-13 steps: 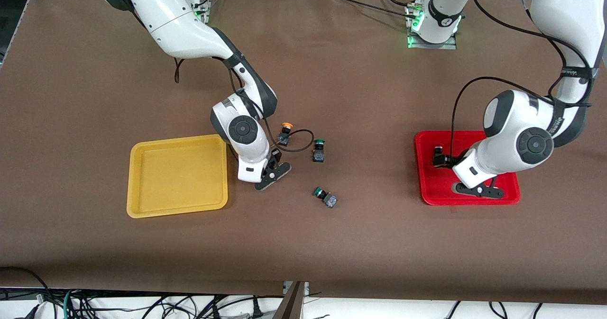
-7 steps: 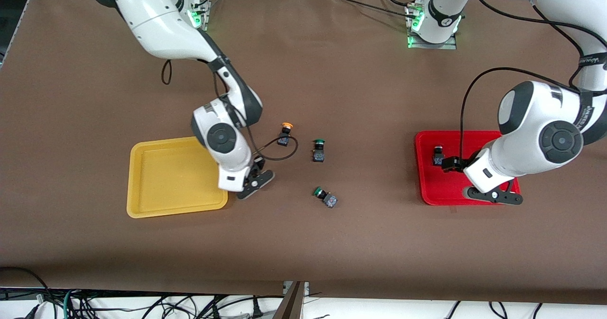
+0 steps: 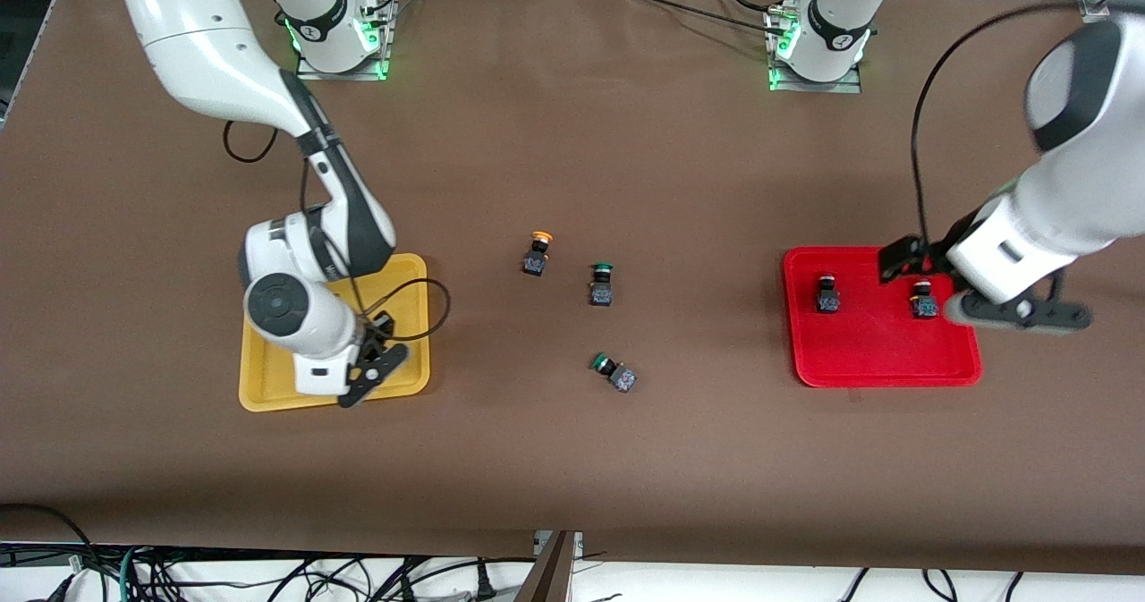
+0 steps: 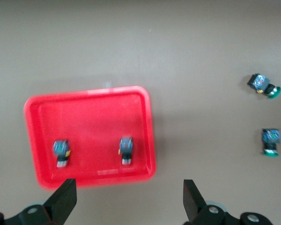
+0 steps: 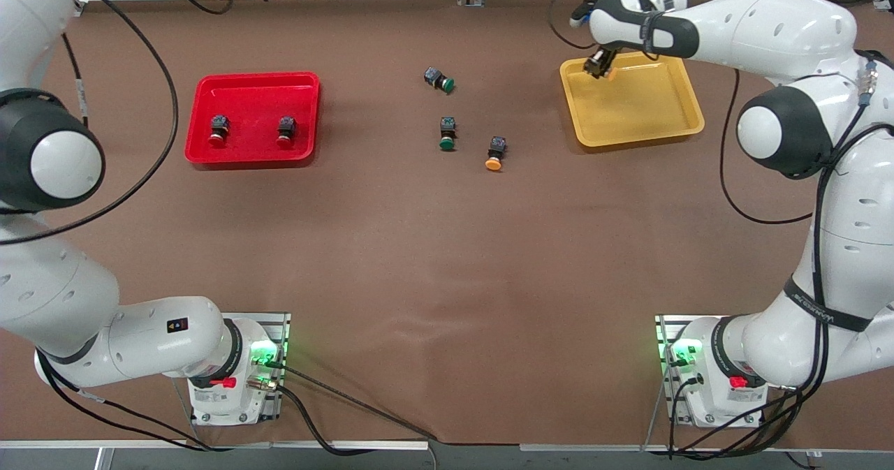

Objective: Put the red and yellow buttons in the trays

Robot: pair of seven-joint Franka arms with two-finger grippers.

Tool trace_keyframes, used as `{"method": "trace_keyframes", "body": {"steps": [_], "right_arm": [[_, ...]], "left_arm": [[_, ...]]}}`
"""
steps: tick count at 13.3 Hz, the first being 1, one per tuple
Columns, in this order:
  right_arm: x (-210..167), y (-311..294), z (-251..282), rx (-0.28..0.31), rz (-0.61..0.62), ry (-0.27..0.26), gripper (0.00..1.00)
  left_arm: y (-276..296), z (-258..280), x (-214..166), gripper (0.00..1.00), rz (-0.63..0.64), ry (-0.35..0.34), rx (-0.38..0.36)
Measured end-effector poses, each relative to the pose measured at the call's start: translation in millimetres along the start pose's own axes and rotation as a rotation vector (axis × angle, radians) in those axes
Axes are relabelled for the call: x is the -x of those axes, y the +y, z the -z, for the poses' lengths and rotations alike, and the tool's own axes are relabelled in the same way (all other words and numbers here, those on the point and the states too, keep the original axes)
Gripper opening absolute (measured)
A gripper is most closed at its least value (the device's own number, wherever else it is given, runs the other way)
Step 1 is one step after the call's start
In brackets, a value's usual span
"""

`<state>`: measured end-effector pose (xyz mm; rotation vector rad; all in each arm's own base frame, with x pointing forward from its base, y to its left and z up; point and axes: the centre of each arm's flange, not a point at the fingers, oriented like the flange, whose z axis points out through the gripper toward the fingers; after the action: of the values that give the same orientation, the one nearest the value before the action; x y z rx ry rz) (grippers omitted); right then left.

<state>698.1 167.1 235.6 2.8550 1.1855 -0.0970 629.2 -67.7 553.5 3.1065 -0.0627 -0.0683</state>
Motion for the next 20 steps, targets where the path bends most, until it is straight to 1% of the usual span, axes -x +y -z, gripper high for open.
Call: {"method": "trace_keyframes", "body": {"steps": [2, 3, 4, 5, 6, 7, 8, 10, 12, 13, 17, 20], "right_arm": [[31.8, 21.6, -16.6, -0.026, -0.001, -0.035, 0.40], [43.1, 23.7, -22.3, -0.032, -0.006, -0.041, 0.40], [50.6, 21.9, -26.3, -0.034, -0.009, -0.043, 0.42], [55.0, 19.3, -28.7, -0.036, -0.008, -0.045, 0.42], [57.7, 17.3, -30.2, -0.039, -0.008, -0.048, 0.50], [58.7, 16.5, -30.8, -0.040, -0.009, -0.050, 0.54], [58.8, 16.4, -31.0, -0.041, -0.012, -0.050, 0.54], [57.4, 14.6, -29.6, -0.044, -0.046, -0.046, 0.58], [48.8, 2.2, -22.2, -0.052, -0.124, -0.039, 0.59], [40.7, -12.8, -16.1, -0.067, -0.166, -0.042, 0.59], [-2.1, -92.2, 14.3, -0.122, -0.352, -0.051, 0.59], [-29.2, -161.5, 22.1, -0.128, -0.523, -0.068, 0.59]], "left_arm": [[-29.9, 32.8, 26.5, 1.00, 0.072, -0.026, 0.006], [-44.9, 43.5, 36.5, 1.00, 0.101, -0.035, 0.003], [-56.1, 50.8, 44.0, 1.00, 0.119, -0.042, -0.002], [-59.0, 56.0, 48.8, 1.00, 0.127, -0.042, -0.007], [-53.6, 58.5, 51.6, 1.00, 0.120, -0.042, -0.012], [-44.9, 57.2, 52.7, 1.00, 0.107, -0.046, -0.014], [-36.7, 52.8, 52.8, 1.00, 0.094, -0.055, -0.015], [-31.5, 39.5, 53.3, 1.00, 0.085, -0.084, -0.017], [-33.1, 29.2, 55.1, 1.00, 0.088, -0.107, -0.018], [-32.3, 27.5, 57.8, 1.00, 0.086, -0.110, -0.018], [-32.5, 24.8, 67.9, 1.00, 0.086, -0.115, -0.018], [-29.4, 23.1, 66.3, 1.00, 0.081, -0.107, -0.018]]}}
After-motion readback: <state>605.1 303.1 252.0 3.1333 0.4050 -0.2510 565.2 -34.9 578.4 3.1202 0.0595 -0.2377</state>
